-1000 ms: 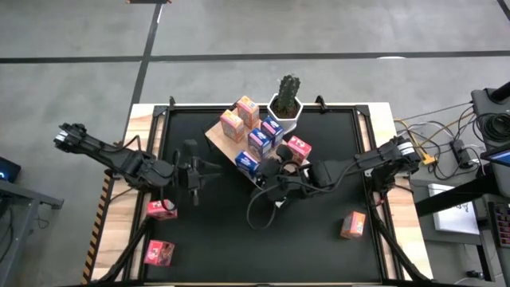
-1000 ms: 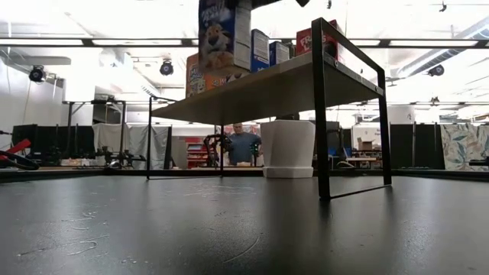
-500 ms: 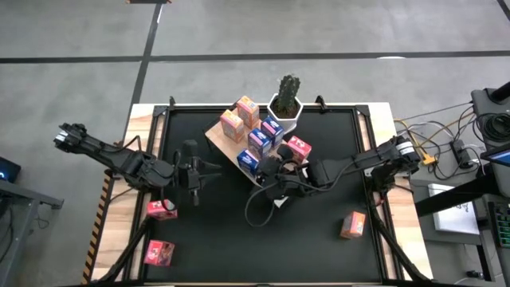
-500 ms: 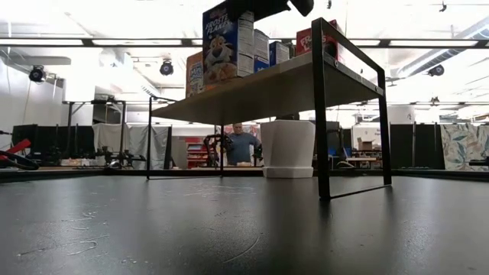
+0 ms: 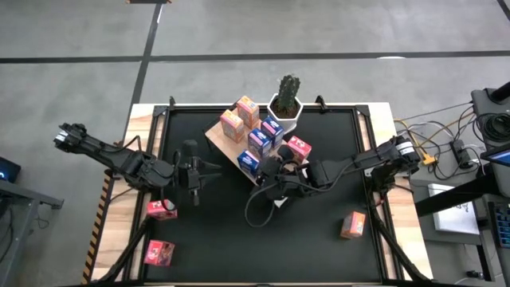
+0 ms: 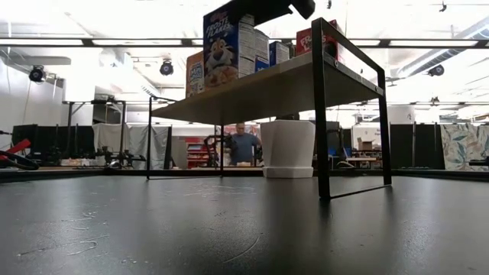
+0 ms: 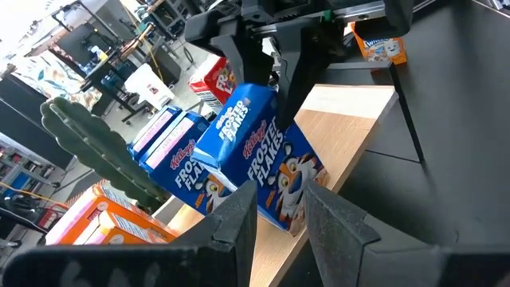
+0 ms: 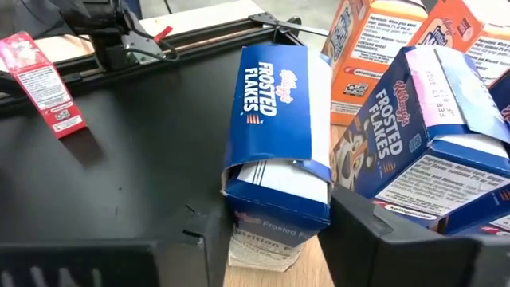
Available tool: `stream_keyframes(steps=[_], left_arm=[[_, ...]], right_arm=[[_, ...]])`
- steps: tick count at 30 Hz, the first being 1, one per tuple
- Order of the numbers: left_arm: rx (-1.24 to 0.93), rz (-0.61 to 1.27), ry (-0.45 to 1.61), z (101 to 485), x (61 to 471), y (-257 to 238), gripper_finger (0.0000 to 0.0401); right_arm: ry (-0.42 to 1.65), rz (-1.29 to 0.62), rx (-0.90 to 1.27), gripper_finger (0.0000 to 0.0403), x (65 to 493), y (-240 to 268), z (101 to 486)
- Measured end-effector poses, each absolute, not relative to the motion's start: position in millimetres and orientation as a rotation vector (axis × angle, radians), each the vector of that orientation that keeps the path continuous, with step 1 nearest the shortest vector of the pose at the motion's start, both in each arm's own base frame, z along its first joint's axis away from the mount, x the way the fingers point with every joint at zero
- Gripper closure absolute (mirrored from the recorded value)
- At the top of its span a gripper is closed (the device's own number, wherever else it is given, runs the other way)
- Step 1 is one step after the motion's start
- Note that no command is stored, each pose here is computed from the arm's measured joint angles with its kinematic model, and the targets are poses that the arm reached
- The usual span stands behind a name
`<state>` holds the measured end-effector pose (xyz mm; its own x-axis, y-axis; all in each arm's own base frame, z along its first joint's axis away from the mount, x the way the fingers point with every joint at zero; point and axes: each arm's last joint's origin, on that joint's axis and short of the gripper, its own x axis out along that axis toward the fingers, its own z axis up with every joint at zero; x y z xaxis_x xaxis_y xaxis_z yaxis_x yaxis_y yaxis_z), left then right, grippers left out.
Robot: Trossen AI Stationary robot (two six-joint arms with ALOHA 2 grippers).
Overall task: Stack cereal on shelf
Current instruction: Put the blue cereal box on the shelf aligned with the other blue cereal boxes
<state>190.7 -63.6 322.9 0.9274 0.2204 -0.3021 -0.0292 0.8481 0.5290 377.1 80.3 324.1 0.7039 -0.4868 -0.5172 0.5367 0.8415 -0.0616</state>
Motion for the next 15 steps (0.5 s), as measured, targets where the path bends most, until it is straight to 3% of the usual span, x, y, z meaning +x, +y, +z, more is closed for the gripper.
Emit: stream_keyframes(steps=[7,15], left_arm=[[0.537,0.136,0.362,323.0,190.7,-63.6,0.0313],[0.537,0.136,0.362,323.0,190.7,-63.6,0.0313]], right_arm=[[0.545,-0.573,0.098,0.0211,377.4,79.5,324.3],[0.544,-0.570,0.098,0.0204,376.7,79.4,330.0]])
